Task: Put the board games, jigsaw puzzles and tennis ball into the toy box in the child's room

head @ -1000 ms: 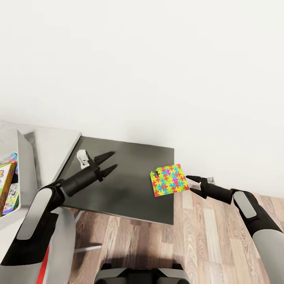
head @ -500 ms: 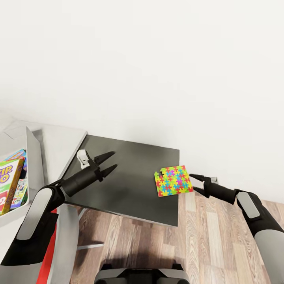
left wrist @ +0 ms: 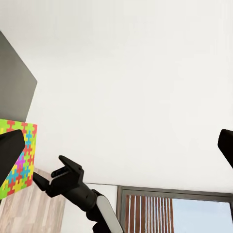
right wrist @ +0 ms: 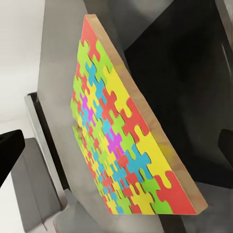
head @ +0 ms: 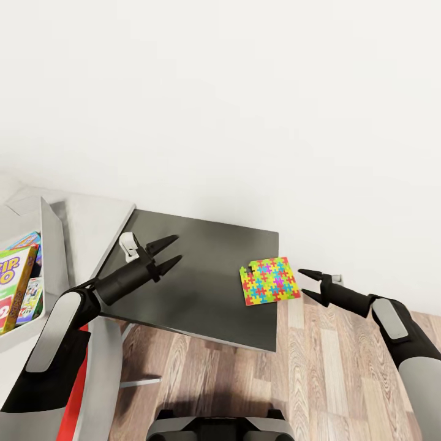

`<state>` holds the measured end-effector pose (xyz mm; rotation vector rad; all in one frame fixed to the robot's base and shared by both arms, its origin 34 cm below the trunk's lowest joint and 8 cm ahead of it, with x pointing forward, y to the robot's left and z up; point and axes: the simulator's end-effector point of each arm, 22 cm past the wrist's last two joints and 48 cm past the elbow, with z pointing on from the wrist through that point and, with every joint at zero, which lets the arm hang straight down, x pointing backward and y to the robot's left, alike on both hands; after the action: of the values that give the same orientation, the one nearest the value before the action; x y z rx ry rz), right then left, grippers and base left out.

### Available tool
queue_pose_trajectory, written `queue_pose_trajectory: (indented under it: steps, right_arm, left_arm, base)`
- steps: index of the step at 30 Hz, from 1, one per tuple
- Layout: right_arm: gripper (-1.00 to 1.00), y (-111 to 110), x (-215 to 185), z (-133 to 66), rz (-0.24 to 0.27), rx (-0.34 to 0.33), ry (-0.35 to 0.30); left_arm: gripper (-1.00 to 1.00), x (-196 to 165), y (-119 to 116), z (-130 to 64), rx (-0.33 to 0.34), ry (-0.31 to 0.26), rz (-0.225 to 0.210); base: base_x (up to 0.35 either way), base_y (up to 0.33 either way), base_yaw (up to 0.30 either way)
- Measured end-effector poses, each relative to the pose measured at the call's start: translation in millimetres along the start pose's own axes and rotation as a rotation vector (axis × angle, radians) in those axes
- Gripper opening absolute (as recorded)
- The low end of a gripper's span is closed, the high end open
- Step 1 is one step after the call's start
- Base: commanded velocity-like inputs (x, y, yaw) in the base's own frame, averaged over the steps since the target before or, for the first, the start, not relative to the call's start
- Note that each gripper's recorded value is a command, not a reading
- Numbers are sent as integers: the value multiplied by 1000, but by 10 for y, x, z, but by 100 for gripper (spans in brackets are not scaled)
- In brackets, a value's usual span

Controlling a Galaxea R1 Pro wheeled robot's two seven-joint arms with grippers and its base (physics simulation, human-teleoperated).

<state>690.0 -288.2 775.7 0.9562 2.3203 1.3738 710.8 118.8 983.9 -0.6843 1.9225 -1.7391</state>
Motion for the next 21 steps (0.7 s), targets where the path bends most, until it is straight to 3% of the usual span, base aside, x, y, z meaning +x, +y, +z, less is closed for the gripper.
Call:
queue_pose_trajectory:
  steps: [21]
  right_arm:
    - [100,-44,-33,-42,5,10,-6]
  left_arm:
    - [100,0,-2,0,0,0,0]
  base:
    - [0,0,16]
